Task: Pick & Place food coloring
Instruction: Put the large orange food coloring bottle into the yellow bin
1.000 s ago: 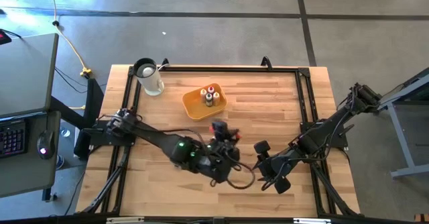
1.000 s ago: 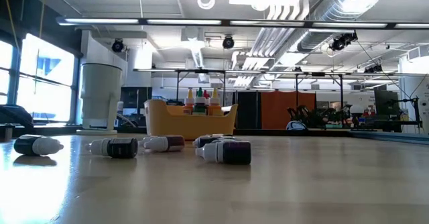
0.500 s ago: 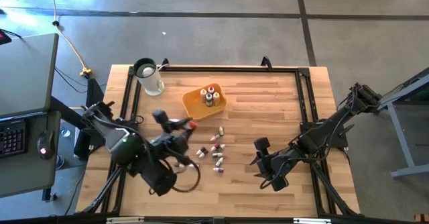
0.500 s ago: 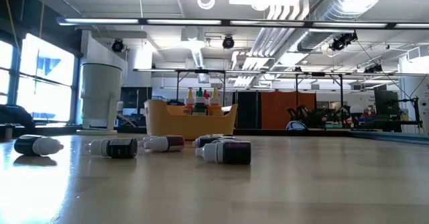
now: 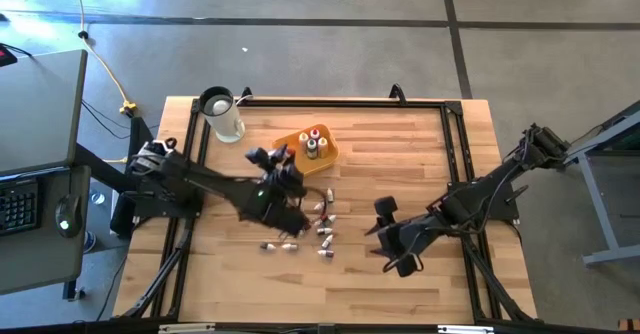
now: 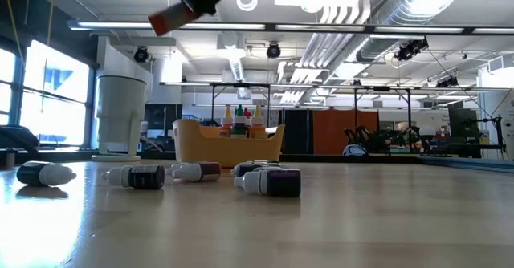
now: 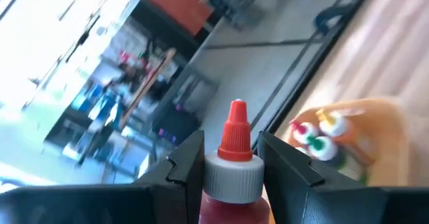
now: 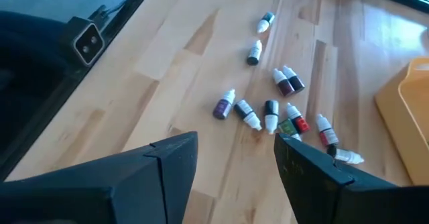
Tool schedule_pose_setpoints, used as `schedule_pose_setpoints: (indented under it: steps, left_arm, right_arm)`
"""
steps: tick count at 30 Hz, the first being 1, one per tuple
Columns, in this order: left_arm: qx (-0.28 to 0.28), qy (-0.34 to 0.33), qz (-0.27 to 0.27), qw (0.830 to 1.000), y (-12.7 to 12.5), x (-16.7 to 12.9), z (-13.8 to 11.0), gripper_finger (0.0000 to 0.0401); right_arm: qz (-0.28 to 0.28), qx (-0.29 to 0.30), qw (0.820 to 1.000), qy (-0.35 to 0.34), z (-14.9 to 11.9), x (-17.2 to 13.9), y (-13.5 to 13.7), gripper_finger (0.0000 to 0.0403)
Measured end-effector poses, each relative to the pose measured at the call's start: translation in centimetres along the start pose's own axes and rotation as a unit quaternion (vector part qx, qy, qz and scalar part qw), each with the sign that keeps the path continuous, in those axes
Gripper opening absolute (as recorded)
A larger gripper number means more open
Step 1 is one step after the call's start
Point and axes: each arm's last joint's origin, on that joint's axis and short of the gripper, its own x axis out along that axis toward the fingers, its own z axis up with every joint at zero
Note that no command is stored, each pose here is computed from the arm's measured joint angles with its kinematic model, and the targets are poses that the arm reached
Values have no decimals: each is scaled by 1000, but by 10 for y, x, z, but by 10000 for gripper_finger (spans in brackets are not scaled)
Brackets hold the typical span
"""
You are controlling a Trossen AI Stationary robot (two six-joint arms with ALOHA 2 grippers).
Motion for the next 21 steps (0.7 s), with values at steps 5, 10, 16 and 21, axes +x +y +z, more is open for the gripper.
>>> schedule_pose_setpoints:
  steps: [5,10,16,21]
  left_arm:
    - [-39,23,39,998,6,29,4,114]
    - [-74,44,43,995,13,51,25,109]
    - [-101,43,-103,989,8,90,61,112]
    - [-137,-105,-240,955,18,114,97,113]
  right_arm:
    - [-5,-12,1000,3,0,1,-3,193]
    - [-5,-13,1000,3,0,1,-3,193]
    - [-4,-36,999,7,-1,1,-3,194]
    - [-5,-43,998,34,-6,1,-4,194]
